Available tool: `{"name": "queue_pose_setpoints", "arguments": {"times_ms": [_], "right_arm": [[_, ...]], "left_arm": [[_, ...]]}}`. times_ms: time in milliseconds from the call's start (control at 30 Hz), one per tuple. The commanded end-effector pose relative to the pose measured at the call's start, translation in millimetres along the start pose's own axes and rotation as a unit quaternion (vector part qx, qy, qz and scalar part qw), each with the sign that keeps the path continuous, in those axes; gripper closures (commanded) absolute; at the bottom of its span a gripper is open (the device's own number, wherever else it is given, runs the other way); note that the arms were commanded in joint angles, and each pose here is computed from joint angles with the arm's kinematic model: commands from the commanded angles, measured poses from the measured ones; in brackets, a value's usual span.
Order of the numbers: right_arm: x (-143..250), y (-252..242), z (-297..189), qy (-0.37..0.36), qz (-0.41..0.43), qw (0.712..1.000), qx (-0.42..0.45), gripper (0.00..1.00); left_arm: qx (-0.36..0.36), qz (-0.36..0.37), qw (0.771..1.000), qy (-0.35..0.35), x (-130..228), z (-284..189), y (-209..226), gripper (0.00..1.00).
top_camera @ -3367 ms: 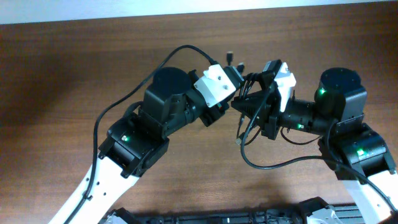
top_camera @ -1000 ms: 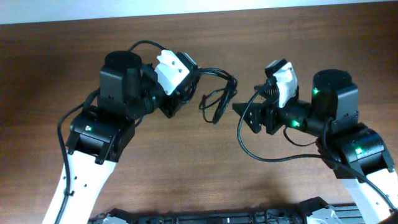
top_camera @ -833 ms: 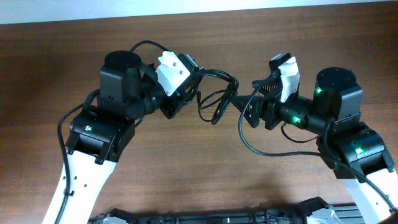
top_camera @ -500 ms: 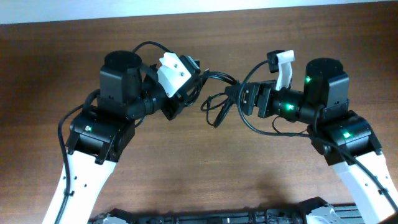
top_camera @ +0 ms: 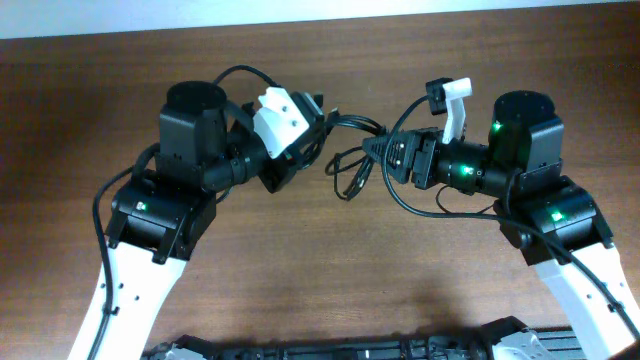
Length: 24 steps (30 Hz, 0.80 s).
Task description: Untangle cables
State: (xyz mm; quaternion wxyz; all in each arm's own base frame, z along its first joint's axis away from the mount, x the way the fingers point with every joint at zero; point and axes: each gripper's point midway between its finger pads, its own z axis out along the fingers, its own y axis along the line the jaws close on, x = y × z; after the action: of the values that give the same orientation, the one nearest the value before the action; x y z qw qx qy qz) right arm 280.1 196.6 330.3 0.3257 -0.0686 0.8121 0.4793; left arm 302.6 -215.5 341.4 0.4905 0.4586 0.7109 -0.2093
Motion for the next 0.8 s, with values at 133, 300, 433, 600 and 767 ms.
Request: {"name": "queue_pose_setpoints", "arguments": {"times_ms": [133,300,433,600,767], "right_arm": [[-6,1,1,-0.005,-0.005,1.000,0.001,0.70],[-6,1,1,-0.005,-0.005,1.000,0.001,0.96],[-5,11,0,-0.002,-0.041,0.999,-0.022,0.96],[-14,48,-7,-0.016,-0.129,0.986,-0.106,0.96],[-27,69,-18,-0.055,-0.176,0.975,-0.126,0.96]], "left_arm": [[0.052,0.071,0.995,-0.046,-19,-7,-19,1.00],[0.051,0.071,0.995,-0.046,-19,-7,-19,1.00],[0.023,0.059,0.998,-0.029,-14,-6,-9,1.00],[-0.077,-0.039,0.996,0.017,2,-8,26,1.00],[-0.156,-0.119,0.979,0.051,20,-15,50,1.00]]}}
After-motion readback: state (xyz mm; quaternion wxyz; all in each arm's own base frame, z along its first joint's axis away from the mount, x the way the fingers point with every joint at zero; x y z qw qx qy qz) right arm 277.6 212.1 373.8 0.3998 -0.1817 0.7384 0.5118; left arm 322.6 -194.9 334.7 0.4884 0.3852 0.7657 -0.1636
